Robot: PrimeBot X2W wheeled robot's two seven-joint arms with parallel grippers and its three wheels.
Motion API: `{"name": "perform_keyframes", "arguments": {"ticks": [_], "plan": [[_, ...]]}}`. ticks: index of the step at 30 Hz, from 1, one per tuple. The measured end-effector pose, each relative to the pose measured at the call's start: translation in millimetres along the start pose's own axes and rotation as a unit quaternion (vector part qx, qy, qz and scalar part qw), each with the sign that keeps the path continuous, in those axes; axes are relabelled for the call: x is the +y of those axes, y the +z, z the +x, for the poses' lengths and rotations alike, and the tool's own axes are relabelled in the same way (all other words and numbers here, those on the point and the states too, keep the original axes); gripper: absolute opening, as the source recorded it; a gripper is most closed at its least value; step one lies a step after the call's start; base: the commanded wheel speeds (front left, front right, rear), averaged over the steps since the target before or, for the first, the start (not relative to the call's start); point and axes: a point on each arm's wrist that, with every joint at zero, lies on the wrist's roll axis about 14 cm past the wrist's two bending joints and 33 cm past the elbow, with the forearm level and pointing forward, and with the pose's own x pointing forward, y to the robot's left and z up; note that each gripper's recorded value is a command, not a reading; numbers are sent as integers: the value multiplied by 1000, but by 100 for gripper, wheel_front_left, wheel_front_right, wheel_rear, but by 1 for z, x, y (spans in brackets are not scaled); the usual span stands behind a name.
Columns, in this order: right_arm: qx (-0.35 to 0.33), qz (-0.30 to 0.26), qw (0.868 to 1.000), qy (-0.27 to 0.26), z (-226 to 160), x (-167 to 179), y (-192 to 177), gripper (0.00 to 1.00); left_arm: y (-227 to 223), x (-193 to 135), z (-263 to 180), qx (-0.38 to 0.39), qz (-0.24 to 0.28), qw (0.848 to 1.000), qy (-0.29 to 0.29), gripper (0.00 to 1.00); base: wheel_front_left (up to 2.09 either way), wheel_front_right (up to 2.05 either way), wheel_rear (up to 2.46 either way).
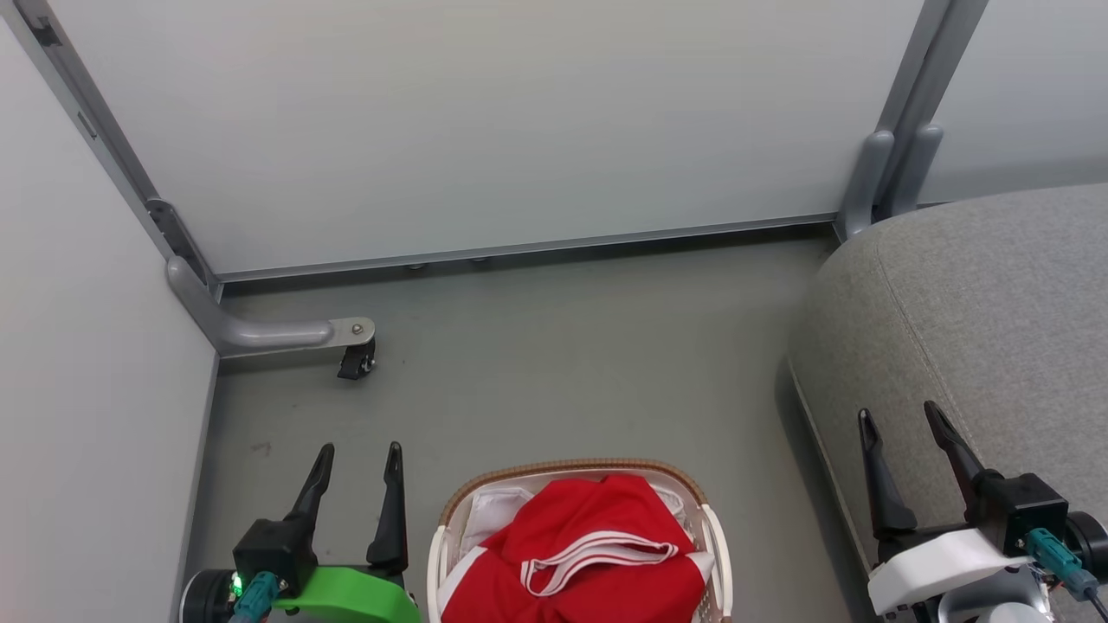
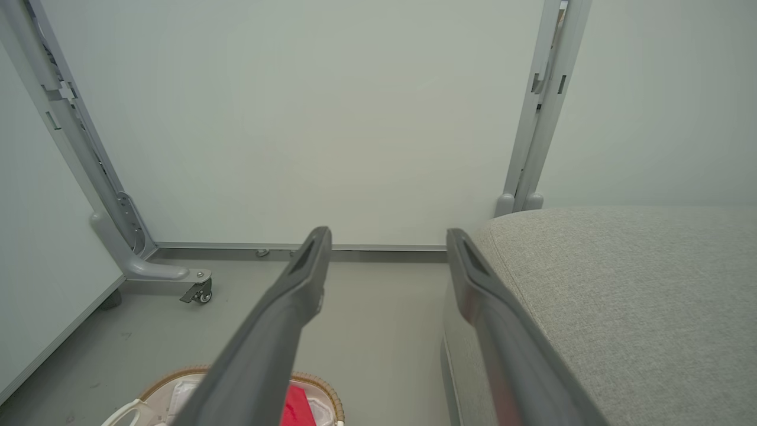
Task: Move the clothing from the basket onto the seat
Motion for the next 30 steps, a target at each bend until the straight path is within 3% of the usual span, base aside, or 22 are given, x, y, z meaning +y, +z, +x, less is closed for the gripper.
{"name": "perform_keyframes", "arguments": {"ticks": [13, 20, 26, 30], "plan": [[0, -1, 1000, -6, 1, -4, -1, 100, -13, -12, 3, 21, 2, 1000, -23, 100, 0, 0, 0], [-8, -4, 1000, -12, 18, -10, 2, 100, -33, -41, 22, 53, 27, 995, -85, 100, 0, 0, 0], [-13, -5, 1000, -20, 47, -19, -3, 100, -68, -79, 60, 97, 75, 977, -174, 100, 0, 0, 0], [-9, -5, 999, -31, 61, -31, -11, 100, -106, -100, 67, 143, 113, 954, -240, 100, 0, 0, 0]]}}
